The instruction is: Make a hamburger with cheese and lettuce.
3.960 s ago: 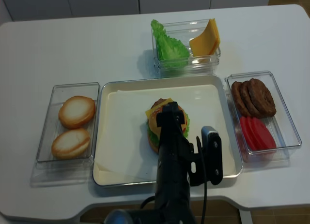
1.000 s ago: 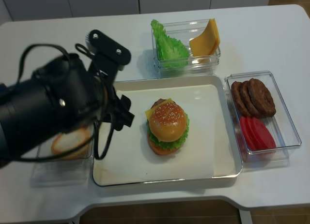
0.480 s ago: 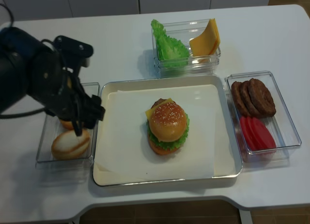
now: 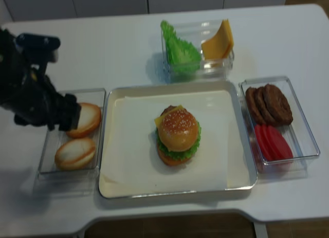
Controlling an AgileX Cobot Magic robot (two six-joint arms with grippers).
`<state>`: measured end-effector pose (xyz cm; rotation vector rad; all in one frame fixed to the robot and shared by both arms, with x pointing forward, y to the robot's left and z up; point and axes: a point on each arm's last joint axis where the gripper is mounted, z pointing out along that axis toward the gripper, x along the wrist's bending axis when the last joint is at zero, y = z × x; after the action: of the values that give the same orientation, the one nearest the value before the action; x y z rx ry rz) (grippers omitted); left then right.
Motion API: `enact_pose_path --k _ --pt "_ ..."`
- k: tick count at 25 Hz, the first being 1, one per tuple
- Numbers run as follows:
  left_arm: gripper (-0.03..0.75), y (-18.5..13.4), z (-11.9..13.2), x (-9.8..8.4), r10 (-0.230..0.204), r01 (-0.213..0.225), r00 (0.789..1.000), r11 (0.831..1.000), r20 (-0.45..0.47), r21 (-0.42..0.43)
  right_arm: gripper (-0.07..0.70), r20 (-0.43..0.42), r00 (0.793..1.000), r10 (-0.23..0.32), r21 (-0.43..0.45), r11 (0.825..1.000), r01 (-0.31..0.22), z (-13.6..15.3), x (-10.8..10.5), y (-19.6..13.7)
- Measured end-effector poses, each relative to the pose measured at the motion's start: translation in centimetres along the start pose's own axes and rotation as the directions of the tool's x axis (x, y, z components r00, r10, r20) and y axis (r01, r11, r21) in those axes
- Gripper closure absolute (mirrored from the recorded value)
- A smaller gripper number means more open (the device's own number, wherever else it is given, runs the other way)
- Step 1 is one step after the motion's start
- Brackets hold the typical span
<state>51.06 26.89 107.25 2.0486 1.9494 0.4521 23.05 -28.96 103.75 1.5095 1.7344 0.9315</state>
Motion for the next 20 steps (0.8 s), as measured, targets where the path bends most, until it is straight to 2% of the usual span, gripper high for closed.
enact_pose_path --k 12,16,20 --pt "0.128 -4.1 -2.7 2.9 -0.09 0.089 0.995 0.996 -0.035 -0.024 0.701 0.0 1.0 0.004 0.0 1.0 -0.004 0.0 0.0 0.0" --pt "0.129 -5.6 -4.3 3.3 -0.106 0.105 0.993 0.994 -0.041 -0.04 0.701 0.0 1.0 0.004 0.0 1.0 -0.004 0.0 0.0 0.0" --pt "0.129 -6.8 -6.4 3.3 -0.113 0.109 0.993 0.989 -0.038 -0.096 0.701 0.0 1.0 0.004 0.0 1.0 -0.004 0.0 0.0 0.0"
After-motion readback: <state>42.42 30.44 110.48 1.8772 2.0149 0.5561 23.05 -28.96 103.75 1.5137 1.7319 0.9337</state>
